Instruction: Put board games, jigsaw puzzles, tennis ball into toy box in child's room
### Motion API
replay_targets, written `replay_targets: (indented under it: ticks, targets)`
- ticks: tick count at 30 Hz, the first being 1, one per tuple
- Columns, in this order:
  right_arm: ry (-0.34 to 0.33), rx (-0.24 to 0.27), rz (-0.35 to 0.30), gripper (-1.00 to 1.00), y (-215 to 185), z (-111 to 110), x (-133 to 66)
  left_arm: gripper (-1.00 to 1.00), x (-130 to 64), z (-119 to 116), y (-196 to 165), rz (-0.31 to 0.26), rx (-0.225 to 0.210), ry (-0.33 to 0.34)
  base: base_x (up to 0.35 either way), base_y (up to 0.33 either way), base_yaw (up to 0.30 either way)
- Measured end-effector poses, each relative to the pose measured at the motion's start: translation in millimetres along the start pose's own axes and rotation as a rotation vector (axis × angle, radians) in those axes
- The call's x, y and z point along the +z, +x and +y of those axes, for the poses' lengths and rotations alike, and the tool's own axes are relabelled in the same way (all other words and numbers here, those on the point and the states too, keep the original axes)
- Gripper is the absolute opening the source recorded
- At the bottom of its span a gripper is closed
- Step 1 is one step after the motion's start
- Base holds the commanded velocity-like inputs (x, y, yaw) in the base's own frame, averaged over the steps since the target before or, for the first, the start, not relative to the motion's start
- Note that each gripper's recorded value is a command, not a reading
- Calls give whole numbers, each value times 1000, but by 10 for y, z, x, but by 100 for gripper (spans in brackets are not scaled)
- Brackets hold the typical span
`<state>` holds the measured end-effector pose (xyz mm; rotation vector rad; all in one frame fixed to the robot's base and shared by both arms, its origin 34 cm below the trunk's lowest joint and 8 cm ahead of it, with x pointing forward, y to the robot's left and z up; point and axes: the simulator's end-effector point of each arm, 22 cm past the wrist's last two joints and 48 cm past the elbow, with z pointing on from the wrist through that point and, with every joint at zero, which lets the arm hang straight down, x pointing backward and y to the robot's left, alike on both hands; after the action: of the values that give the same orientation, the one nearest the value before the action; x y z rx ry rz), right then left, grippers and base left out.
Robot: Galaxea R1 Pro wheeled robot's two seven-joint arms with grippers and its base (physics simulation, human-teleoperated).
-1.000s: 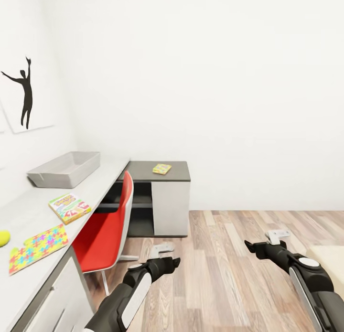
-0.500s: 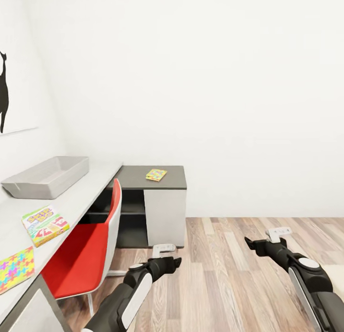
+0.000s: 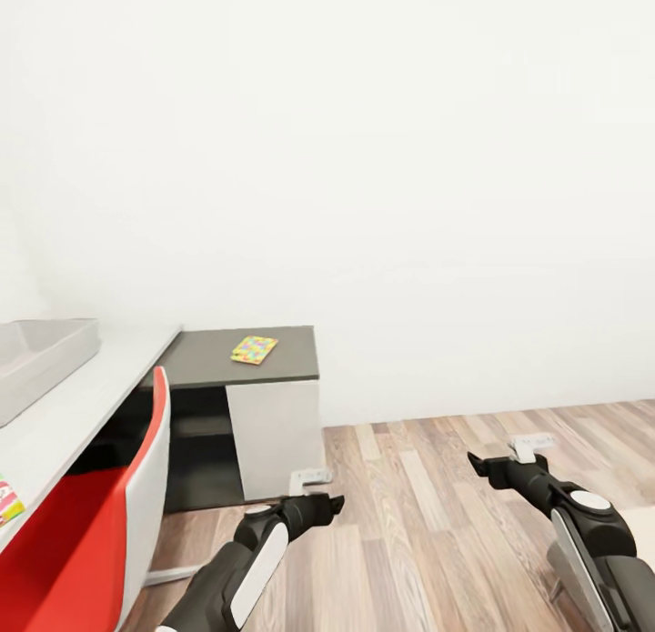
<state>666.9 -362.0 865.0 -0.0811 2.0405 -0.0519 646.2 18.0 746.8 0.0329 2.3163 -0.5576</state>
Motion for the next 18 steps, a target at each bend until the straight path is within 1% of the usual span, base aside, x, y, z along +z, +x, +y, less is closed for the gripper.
replay_targets:
  ticks: [8,12,18]
  targets:
    - [11,4,20,100,-1,-78,-1,100,26,49,72,14,-3,-11,345,-2,-293]
    - [10,5,22,100,1,-69,1,100,35,77,103,21,-4,-17,345,32,-294]
    - [3,3,23,100,15,-12,5,100,45,97,130,28,-5,-21,345,84,-294]
